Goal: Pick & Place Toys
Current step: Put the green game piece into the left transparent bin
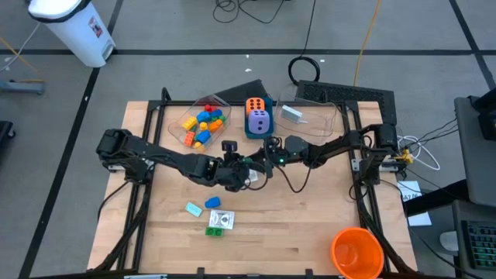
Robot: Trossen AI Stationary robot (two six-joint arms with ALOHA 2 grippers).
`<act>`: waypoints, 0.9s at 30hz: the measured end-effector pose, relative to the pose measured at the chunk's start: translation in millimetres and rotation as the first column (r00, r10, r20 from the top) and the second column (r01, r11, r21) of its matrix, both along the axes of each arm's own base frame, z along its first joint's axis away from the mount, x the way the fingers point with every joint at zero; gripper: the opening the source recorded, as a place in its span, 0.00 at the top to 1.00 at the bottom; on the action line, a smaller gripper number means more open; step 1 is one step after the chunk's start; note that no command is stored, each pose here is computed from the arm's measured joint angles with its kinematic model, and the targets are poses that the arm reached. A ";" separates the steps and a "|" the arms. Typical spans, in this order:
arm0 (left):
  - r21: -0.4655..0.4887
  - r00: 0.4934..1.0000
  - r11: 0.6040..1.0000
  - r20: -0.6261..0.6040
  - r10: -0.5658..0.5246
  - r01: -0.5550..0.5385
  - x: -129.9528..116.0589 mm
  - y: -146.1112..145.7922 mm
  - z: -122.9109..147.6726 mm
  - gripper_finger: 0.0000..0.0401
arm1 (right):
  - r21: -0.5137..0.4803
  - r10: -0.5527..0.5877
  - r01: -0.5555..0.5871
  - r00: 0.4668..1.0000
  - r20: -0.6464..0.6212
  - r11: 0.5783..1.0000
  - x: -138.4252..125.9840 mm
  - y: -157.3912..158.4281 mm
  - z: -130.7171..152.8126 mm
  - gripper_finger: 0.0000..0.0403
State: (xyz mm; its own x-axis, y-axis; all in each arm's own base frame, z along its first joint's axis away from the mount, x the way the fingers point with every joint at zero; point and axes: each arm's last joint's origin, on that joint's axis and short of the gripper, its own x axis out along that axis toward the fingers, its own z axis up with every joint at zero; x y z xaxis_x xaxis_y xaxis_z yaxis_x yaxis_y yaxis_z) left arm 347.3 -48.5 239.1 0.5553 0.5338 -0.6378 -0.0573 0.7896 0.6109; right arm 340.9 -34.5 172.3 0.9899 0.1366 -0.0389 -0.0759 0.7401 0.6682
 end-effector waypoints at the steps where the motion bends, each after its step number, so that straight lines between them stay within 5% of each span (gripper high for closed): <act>1: 0.000 1.000 1.000 0.000 0.000 0.000 0.0 -0.1 0.0 0.73 | 0.000 -0.001 0.001 1.000 0.000 1.000 0.0 0.0 0.1 0.45; 10: 0.001 1.000 1.000 -0.019 -0.017 0.018 -0.7 -0.6 -0.9 0.76 | 0.005 -0.003 0.003 1.000 -0.009 1.000 -0.2 -0.1 -0.9 0.57; 27: -0.089 0.995 0.991 0.019 -0.094 0.095 -0.2 -9.7 3.9 0.47 | -0.088 0.025 -0.024 1.000 0.011 0.996 -0.2 1.1 -0.2 0.58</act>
